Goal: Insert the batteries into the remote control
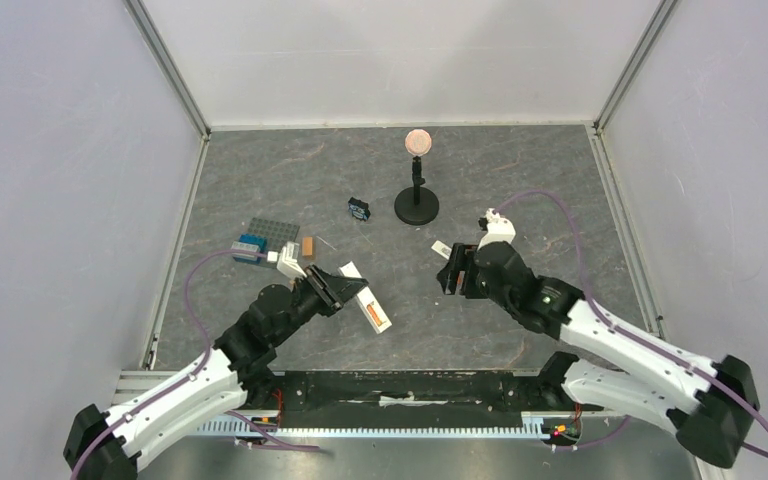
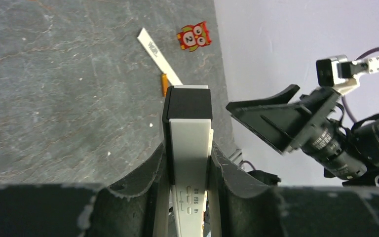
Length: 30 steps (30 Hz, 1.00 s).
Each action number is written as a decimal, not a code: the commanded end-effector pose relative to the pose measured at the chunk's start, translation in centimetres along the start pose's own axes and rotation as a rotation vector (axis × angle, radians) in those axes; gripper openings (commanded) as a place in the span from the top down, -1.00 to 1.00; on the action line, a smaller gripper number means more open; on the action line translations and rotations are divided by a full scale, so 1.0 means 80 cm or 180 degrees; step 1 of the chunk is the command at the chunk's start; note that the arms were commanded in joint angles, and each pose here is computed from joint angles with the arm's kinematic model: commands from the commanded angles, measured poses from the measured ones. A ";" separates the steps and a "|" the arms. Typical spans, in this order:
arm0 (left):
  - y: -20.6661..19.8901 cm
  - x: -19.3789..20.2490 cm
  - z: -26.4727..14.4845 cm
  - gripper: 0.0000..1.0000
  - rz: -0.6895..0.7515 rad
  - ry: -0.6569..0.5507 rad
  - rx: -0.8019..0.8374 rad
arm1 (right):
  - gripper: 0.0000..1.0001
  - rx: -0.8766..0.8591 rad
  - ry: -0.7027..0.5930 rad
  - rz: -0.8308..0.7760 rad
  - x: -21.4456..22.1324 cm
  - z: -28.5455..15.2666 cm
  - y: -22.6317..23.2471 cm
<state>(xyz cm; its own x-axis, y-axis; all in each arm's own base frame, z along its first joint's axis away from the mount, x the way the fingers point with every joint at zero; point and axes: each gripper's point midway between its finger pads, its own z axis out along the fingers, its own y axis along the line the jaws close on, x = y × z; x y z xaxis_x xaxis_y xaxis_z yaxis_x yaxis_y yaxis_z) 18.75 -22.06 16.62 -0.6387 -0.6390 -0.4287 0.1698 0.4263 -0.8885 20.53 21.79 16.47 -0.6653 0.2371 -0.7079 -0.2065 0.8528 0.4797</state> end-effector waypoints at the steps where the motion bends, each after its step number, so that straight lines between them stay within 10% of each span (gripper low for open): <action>1: 0.007 0.001 0.005 0.96 0.0208 -0.0019 0.0010 | -0.38 0.0953 0.0089 -0.0550 0.001 0.023 -0.085; 30: 0.040 0.022 0.013 0.96 0.0229 0.0180 -0.0221 | 0.41 0.1536 0.0669 -0.0787 0.053 0.132 -0.160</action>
<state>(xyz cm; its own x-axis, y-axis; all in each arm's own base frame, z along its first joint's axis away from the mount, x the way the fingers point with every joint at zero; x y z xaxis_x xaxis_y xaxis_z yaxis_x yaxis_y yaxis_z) 18.42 -22.26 10.91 -0.7011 -0.5478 -0.4564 0.1106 0.5488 -0.8286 26.99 16.73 1.98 -0.7934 -0.0651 -0.6052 -0.0540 0.9979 -0.0364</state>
